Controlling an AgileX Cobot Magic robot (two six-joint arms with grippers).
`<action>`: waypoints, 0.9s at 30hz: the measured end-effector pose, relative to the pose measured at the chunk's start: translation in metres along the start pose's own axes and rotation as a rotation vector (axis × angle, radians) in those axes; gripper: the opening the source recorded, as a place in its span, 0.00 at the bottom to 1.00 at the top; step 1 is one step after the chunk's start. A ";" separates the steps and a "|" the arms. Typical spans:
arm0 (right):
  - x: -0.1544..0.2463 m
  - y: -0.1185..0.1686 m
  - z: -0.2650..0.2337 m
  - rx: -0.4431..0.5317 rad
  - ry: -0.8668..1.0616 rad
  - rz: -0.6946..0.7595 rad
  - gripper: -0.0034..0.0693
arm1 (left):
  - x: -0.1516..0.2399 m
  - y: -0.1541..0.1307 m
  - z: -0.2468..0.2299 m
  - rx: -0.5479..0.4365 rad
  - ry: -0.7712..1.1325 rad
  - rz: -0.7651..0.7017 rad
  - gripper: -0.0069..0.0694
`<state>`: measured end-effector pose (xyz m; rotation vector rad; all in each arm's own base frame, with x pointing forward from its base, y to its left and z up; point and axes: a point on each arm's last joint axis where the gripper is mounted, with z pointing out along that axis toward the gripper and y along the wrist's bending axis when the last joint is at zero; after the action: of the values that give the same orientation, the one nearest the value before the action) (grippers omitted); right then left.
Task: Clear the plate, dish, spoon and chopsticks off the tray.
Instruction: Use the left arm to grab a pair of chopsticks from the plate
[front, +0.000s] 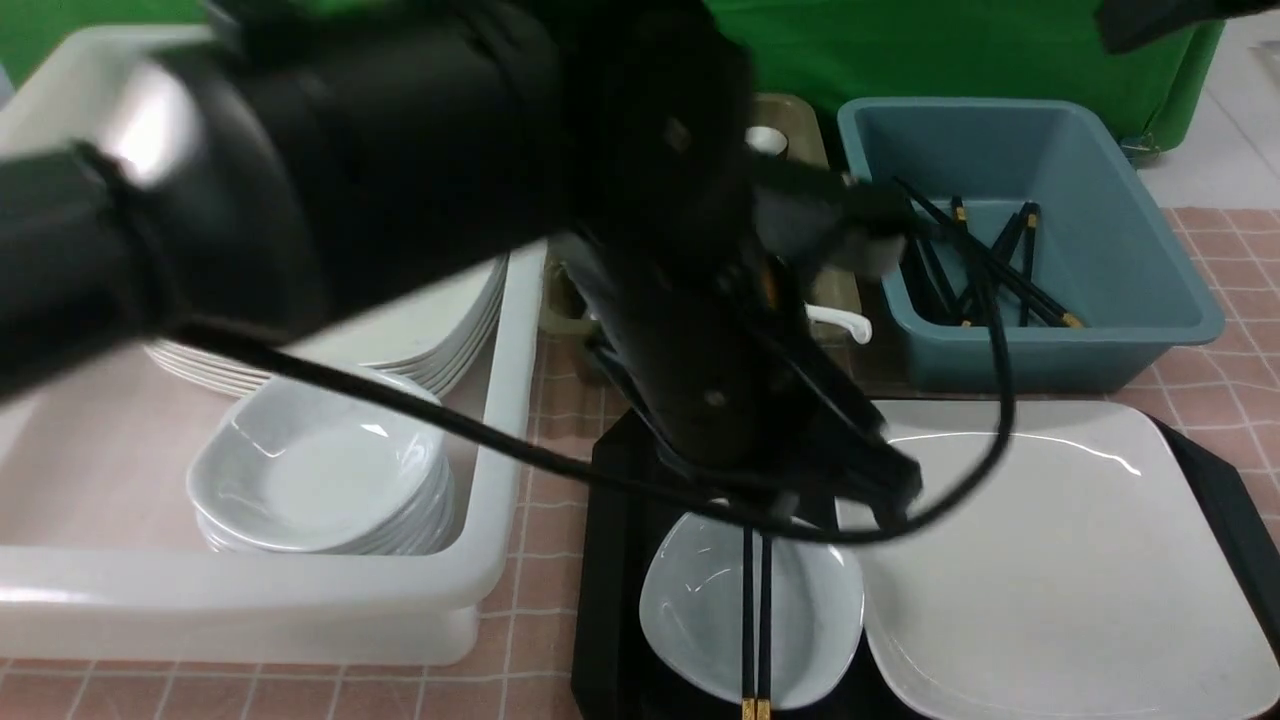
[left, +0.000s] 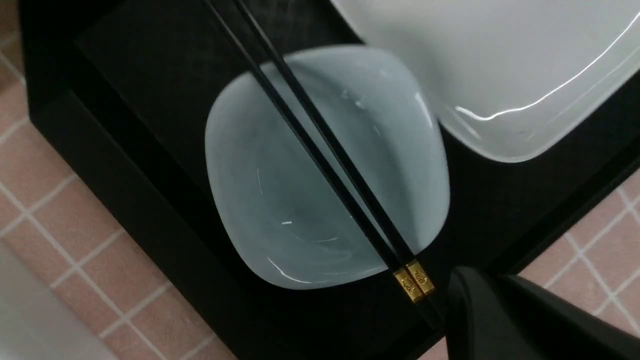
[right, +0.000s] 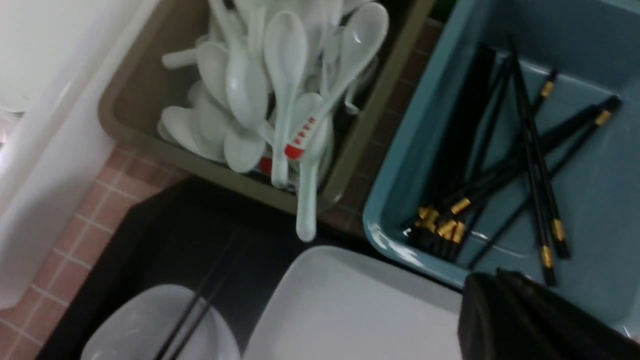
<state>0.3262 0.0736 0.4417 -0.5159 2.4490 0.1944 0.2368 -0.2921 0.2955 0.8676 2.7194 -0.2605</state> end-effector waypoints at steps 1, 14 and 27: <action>0.005 0.001 -0.003 0.003 0.005 0.005 0.14 | 0.001 -0.005 0.006 -0.017 0.014 -0.008 0.19; 0.086 0.016 -0.011 -0.003 0.099 0.027 0.20 | 0.001 -0.015 0.085 -0.107 0.136 -0.110 0.69; 0.090 0.017 -0.010 0.005 0.066 0.001 0.25 | -0.008 0.005 0.109 -0.114 0.124 -0.225 0.66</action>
<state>0.2481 0.0576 0.3959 -0.5265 2.5136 0.1748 0.2681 -0.3197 0.1939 0.5649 2.9161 -0.0978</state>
